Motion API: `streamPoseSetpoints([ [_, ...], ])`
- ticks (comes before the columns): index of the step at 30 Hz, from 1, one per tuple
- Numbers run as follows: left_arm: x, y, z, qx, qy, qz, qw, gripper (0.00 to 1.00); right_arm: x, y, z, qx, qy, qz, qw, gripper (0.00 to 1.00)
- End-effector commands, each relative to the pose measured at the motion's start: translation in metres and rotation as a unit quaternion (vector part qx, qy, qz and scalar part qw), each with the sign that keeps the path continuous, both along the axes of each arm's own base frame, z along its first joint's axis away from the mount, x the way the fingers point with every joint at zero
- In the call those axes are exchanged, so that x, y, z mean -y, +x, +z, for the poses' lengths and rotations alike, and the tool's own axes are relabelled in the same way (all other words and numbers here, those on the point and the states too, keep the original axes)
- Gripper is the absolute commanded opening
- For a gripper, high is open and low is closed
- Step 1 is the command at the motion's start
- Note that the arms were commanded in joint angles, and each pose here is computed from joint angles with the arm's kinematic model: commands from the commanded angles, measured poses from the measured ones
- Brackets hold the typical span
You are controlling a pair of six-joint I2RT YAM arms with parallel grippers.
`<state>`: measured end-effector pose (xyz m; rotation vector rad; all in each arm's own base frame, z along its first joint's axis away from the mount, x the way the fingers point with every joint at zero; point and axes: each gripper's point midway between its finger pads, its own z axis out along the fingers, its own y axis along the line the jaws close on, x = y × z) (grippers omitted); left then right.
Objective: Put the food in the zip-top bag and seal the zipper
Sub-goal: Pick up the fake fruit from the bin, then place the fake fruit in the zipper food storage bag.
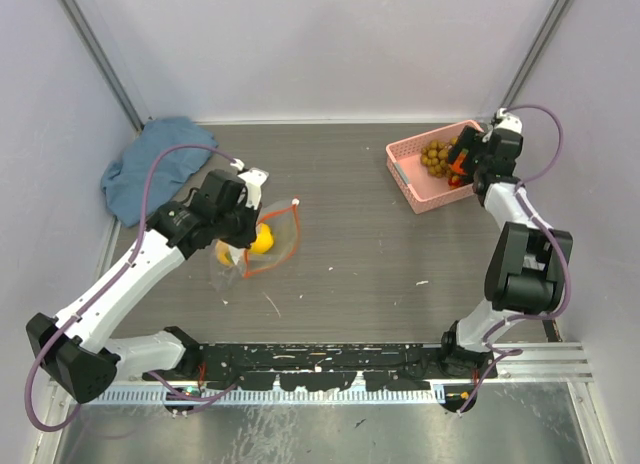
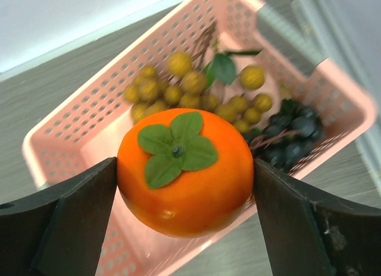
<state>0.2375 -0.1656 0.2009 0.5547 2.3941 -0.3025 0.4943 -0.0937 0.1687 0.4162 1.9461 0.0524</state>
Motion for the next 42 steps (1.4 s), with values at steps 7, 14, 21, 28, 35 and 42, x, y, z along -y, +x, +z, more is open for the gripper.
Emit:
streamPoseSetpoints([
  [7,0.019,0.009,0.032,-0.001,-0.05,0.019,0.999,0.0,-0.135,-0.047,0.06,0.095,0.041,0.164,0.981,0.78],
  [14,0.027,0.014,0.034,0.006,-0.077,0.03,0.997,0.0,-0.23,-0.095,0.063,0.105,0.074,0.28,0.951,0.78],
  [21,0.037,0.016,0.032,0.002,-0.102,0.028,0.994,0.0,-0.293,-0.146,0.082,0.133,0.098,0.372,0.913,0.78],
  [28,0.05,0.014,0.034,-0.007,-0.133,0.014,0.991,0.0,-0.347,-0.192,0.087,0.162,0.125,0.453,0.868,0.79],
  [35,0.058,0.01,0.03,-0.021,-0.155,0.007,0.988,0.0,-0.391,-0.226,0.086,0.179,0.147,0.515,0.825,0.79],
  [42,0.067,0.005,0.035,-0.032,-0.177,-0.01,0.984,0.0,-0.429,-0.242,0.073,0.168,0.167,0.55,0.801,0.79],
])
